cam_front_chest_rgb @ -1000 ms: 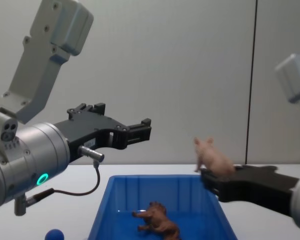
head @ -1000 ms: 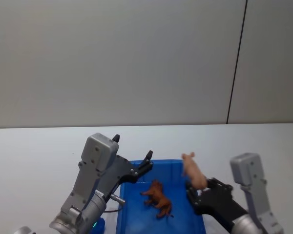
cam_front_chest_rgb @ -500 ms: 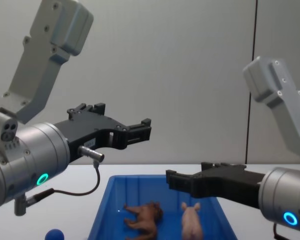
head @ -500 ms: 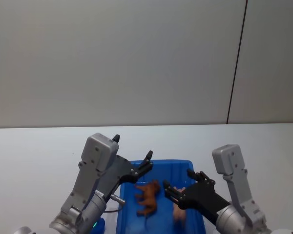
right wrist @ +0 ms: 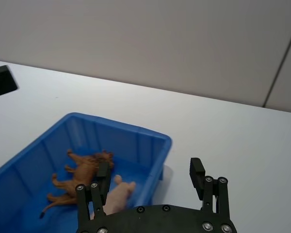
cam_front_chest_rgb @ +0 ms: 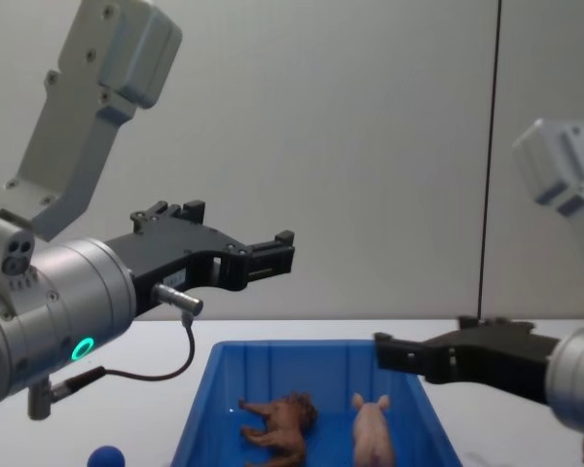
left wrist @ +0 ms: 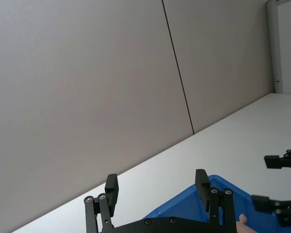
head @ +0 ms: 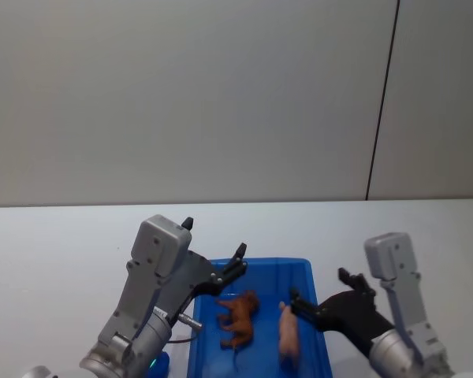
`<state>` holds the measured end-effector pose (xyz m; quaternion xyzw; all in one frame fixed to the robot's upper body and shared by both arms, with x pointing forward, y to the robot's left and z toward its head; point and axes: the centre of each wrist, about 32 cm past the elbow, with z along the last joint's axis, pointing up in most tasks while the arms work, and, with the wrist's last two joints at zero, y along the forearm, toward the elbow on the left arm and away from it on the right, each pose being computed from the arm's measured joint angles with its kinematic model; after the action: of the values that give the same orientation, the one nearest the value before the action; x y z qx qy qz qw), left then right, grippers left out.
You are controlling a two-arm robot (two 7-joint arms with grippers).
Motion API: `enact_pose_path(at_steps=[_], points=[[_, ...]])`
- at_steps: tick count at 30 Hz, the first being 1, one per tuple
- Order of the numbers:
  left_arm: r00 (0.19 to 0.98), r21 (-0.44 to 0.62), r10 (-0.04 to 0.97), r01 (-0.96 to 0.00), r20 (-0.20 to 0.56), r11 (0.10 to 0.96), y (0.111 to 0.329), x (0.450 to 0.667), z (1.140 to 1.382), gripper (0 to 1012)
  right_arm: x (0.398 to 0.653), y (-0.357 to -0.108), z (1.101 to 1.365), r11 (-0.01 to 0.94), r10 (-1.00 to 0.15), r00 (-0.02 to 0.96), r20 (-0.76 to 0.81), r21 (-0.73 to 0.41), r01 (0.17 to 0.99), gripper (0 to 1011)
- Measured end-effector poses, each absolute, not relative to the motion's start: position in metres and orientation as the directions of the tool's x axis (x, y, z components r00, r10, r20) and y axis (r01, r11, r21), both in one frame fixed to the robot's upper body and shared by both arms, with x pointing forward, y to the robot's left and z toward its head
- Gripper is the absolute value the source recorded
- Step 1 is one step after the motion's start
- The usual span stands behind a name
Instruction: Pick up the two dolls from the table and place them into the box.
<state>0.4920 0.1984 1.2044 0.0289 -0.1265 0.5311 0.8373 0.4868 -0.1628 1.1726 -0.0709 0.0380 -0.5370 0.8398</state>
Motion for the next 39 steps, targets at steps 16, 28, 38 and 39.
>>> enact_pose_path(at_steps=[16,28,38,39], points=[[0.404,-0.084,0.882,-0.897,0.242,0.434,0.199,0.492,1.204,1001,0.469,-0.184,1.175,0.260,-0.961,0.269,0.058,-0.135,0.956,1001],[0.382,-0.032,0.897,-0.917,0.220,0.398,0.205,0.486,1.206,1001,0.464,-0.189,1.176,0.221,-0.971,0.231,0.068,-0.126,0.967,1001],[0.341,0.043,0.922,-0.940,0.185,0.339,0.218,0.478,1.206,1001,0.462,-0.191,1.177,0.209,-0.973,0.219,0.071,-0.122,0.970,1001],[0.338,0.050,0.923,-0.941,0.183,0.334,0.220,0.477,1.206,1001,0.462,-0.191,1.177,0.208,-0.973,0.218,0.071,-0.122,0.970,1001]])
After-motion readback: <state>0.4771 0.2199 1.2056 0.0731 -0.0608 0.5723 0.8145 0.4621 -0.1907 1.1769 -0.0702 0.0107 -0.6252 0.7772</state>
